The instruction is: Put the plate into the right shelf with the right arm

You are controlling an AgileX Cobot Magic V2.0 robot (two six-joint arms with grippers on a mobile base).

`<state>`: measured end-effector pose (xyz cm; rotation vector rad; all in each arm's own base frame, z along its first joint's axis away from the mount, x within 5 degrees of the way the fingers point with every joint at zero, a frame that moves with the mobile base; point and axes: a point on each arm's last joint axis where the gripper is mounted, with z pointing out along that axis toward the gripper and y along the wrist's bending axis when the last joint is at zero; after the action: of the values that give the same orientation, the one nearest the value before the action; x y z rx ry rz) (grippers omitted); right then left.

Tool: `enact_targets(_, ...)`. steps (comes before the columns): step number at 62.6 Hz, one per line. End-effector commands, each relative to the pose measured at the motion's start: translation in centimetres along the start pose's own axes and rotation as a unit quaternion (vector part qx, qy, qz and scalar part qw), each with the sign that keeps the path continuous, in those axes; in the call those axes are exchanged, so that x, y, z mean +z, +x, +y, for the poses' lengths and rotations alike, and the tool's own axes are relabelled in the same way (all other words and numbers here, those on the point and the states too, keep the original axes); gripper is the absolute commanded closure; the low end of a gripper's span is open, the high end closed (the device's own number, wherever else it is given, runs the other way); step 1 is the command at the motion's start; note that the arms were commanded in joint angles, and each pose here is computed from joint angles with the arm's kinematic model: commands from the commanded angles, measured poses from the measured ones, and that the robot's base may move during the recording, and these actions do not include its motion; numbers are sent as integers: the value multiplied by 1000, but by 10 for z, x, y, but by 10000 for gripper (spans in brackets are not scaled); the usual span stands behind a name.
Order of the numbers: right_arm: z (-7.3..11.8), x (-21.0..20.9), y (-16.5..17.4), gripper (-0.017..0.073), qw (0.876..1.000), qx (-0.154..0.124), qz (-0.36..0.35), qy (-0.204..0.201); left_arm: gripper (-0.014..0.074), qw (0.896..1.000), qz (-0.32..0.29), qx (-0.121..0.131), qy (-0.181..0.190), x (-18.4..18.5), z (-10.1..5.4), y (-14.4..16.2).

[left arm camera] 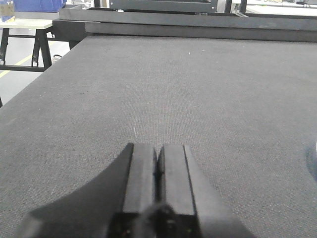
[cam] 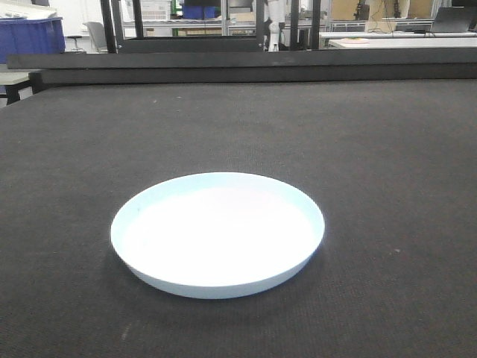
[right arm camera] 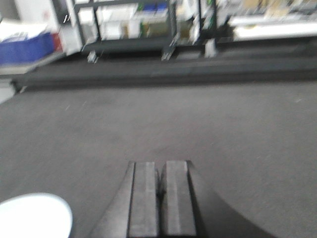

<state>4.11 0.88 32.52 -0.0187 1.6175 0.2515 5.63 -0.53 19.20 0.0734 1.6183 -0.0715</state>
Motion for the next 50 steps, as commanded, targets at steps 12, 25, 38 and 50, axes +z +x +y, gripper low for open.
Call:
enact_targets(12, 31, 60, -60, 502, 972, -58, 205, -97, 640, 999, -41, -4, 1, 0, 0, -5)
enact_targets(25, 63, 142, -36, 502, 915, -80, 368, -145, 640, 999, -41, -4, 1, 0, 0, -5)
enact_targets(38, 103, 216, 20, 452, 856, -115, 475, -170, 640, 999, -41, -4, 1, 0, 0, -5)
enact_targets(50, 124, 270, 57, -39, 817, -105, 541, -169, 640, 999, -41, -4, 1, 0, 0, -5)
